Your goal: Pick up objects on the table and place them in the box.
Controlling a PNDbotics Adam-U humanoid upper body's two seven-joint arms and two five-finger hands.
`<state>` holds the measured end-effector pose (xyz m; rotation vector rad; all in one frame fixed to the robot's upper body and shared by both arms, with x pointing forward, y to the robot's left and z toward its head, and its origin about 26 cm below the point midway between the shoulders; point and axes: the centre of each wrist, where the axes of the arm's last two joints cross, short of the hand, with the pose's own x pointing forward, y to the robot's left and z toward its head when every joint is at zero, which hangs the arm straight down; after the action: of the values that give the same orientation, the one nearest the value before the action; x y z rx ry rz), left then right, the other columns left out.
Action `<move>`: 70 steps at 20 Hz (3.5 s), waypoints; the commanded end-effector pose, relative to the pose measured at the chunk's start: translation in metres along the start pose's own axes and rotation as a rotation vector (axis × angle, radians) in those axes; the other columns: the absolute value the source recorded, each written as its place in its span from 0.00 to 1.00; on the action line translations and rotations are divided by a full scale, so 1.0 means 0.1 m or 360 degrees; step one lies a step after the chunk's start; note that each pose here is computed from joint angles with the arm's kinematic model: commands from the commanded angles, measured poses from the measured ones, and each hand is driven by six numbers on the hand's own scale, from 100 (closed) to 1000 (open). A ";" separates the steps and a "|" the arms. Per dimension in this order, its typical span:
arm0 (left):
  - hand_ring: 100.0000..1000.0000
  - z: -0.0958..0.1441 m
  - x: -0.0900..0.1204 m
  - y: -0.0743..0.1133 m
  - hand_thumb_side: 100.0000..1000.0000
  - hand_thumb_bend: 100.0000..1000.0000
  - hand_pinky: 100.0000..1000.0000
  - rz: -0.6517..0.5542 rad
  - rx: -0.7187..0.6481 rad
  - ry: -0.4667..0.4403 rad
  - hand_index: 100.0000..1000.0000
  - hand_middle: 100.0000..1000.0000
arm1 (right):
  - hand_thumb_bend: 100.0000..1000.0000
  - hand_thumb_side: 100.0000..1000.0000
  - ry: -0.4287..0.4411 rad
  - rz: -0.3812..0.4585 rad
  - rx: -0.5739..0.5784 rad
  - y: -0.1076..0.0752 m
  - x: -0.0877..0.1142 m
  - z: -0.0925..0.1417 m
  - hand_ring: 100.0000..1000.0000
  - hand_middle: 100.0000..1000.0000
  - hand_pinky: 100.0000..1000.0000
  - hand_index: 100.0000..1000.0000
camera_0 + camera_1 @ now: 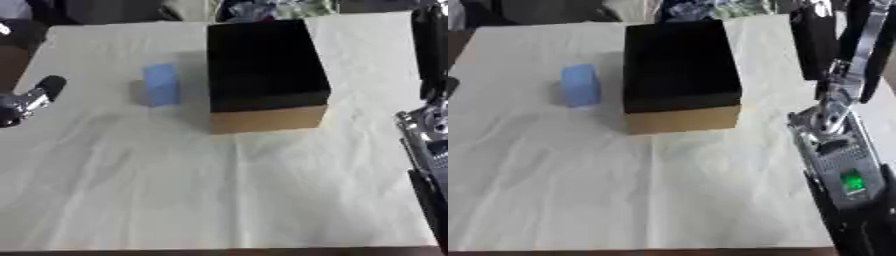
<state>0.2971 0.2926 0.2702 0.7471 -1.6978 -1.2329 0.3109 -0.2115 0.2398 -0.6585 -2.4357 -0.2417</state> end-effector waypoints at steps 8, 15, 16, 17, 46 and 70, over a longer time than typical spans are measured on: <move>0.86 -0.09 0.21 0.16 0.51 0.54 1.00 -0.0215 -0.0165 -0.0044 0.96 0.83 | 0.00 0.53 -0.0045 -0.0024 0.0018 0.00 0.09 -0.08 0.65 0.59 0.72 0.81; 0.89 -0.22 0.41 0.24 0.48 0.65 1.00 -0.0273 -0.0304 -0.0105 0.97 0.85 | 0.00 0.53 -0.0039 -0.0022 0.0040 0.00 0.09 -0.07 0.65 0.59 0.72 0.81; 0.89 -0.25 0.43 0.26 0.48 0.66 1.00 -0.0300 -0.0327 -0.0102 0.97 0.85 | 0.00 0.53 -0.0037 -0.0019 0.0043 0.00 0.09 -0.07 0.65 0.59 0.72 0.81; 0.89 -0.27 0.43 0.28 0.47 0.68 1.00 -0.0323 -0.0343 -0.0098 0.97 0.85 | 0.00 0.53 -0.0035 -0.0017 0.0045 0.00 0.09 -0.07 0.65 0.59 0.72 0.81; 0.97 -1.17 -0.23 0.30 0.06 0.59 1.00 -0.0157 -0.0810 0.0163 1.00 0.93 | 0.00 0.53 -0.0001 -0.0038 0.0060 0.01 0.07 -0.01 0.65 0.57 0.72 0.81; 0.98 -1.46 -0.28 0.23 0.10 0.62 1.00 -0.0174 -0.0782 0.0215 1.00 0.93 | 0.00 0.54 -0.0004 -0.0077 0.0077 0.05 0.10 -0.02 0.65 0.56 0.72 0.81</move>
<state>0.4424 0.2588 0.2851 0.5620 -1.1549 -1.5833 0.3101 -0.2042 0.2396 -0.5908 -2.4192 -0.2030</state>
